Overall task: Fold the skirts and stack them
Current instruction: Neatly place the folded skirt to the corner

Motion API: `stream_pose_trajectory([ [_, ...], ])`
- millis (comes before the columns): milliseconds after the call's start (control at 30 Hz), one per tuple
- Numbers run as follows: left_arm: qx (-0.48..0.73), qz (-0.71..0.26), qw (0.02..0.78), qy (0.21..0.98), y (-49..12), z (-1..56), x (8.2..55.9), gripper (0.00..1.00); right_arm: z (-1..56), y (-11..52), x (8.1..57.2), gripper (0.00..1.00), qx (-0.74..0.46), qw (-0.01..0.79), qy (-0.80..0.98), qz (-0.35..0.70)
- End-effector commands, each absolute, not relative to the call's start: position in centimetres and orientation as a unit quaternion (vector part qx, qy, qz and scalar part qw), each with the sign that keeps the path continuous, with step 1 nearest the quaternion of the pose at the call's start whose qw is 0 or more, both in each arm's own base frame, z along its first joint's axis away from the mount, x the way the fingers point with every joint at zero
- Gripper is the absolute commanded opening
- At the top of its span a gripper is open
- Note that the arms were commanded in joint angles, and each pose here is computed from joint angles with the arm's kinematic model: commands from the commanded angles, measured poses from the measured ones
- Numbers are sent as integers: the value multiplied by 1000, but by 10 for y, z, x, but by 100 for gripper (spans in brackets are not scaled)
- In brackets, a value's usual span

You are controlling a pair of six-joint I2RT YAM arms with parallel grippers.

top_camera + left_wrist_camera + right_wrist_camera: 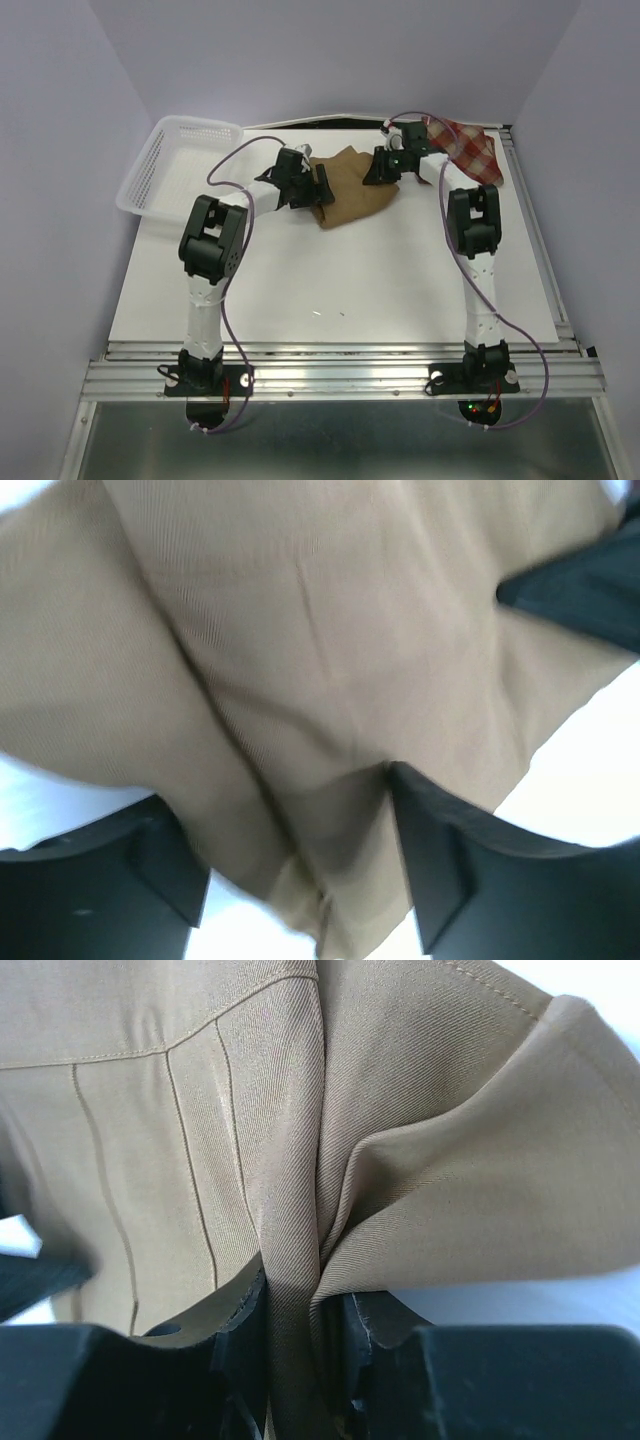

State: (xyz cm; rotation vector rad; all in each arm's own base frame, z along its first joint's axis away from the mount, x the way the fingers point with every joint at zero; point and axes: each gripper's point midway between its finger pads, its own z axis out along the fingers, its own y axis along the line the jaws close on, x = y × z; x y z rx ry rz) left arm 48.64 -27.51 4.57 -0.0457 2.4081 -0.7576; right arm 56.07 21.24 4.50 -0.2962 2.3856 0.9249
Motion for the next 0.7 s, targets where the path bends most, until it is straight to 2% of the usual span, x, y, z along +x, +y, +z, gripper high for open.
stream_pose_trajectory([
  [0,22,-259,327,908,-261,69,471,87,135,198,594,1,-160,412,859,257],
  [67,40,-253,341,905,-254,83,463,94,165,191,599,1,-166,450,845,235],
  [200,57,-242,337,908,-246,82,447,98,199,179,610,1,-182,501,825,189],
  [667,83,-248,319,911,-241,85,420,98,260,143,633,0,-197,576,789,78],
])
